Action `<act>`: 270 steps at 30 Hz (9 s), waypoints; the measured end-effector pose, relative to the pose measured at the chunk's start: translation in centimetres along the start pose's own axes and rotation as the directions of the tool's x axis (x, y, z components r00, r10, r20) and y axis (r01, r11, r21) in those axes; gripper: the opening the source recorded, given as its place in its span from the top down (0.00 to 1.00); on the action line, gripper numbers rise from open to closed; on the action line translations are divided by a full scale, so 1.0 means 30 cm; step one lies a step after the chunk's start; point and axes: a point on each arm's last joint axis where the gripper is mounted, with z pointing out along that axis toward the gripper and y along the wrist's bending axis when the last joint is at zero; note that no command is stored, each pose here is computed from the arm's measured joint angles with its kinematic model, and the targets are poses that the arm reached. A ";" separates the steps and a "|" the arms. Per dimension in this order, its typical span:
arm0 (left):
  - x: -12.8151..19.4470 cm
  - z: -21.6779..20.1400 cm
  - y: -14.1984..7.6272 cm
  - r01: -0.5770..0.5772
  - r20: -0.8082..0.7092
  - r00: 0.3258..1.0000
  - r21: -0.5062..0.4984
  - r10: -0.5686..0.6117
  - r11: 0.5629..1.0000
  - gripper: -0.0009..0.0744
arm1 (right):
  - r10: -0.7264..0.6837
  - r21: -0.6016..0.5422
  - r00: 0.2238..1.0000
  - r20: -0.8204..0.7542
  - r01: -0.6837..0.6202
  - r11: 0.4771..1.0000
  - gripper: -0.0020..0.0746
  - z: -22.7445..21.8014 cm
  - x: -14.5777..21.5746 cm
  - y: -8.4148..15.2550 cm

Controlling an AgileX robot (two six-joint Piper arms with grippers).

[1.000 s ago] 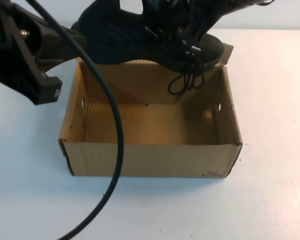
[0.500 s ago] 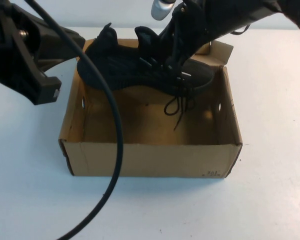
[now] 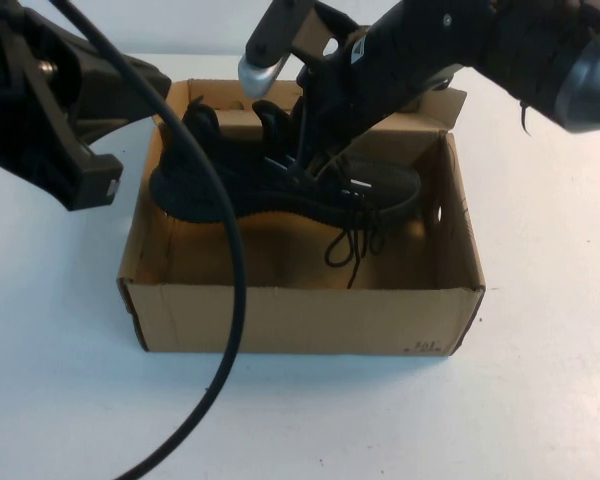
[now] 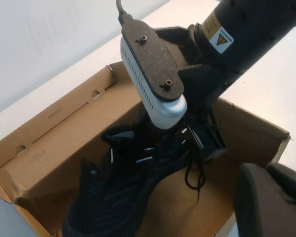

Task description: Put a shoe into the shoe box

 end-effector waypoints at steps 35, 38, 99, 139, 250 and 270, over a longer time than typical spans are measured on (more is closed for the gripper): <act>0.009 0.000 -0.007 0.000 -0.029 1.000 0.024 0.001 1.000 0.99 | 0.180 0.062 0.981 -0.075 -0.175 0.983 0.96 0.170 0.063 -0.026; 0.010 0.000 -0.008 0.000 -0.032 1.000 0.027 0.001 1.000 0.99 | 0.171 0.059 0.981 -0.090 -0.166 0.984 0.96 0.195 0.074 -0.025; 0.168 -0.013 -0.045 0.035 -0.182 0.983 -0.008 -0.036 0.999 0.99 | 0.252 0.065 0.967 -0.033 -0.250 0.966 0.99 -0.239 -0.034 0.009; 0.379 -0.481 -0.214 0.176 0.157 0.979 -0.349 -0.128 0.920 0.99 | 0.248 0.168 0.792 0.558 -0.401 0.901 0.99 -0.731 0.668 0.473; 1.008 -0.108 -0.253 0.399 0.170 0.914 -0.541 -0.368 0.740 0.99 | 0.318 0.383 0.662 0.679 -0.688 0.617 0.99 -0.590 1.100 0.599; 1.008 -0.108 -0.254 0.399 0.168 0.914 -0.541 -0.369 0.740 0.99 | 0.453 0.348 0.683 0.574 -0.703 0.620 0.99 -0.478 1.191 0.639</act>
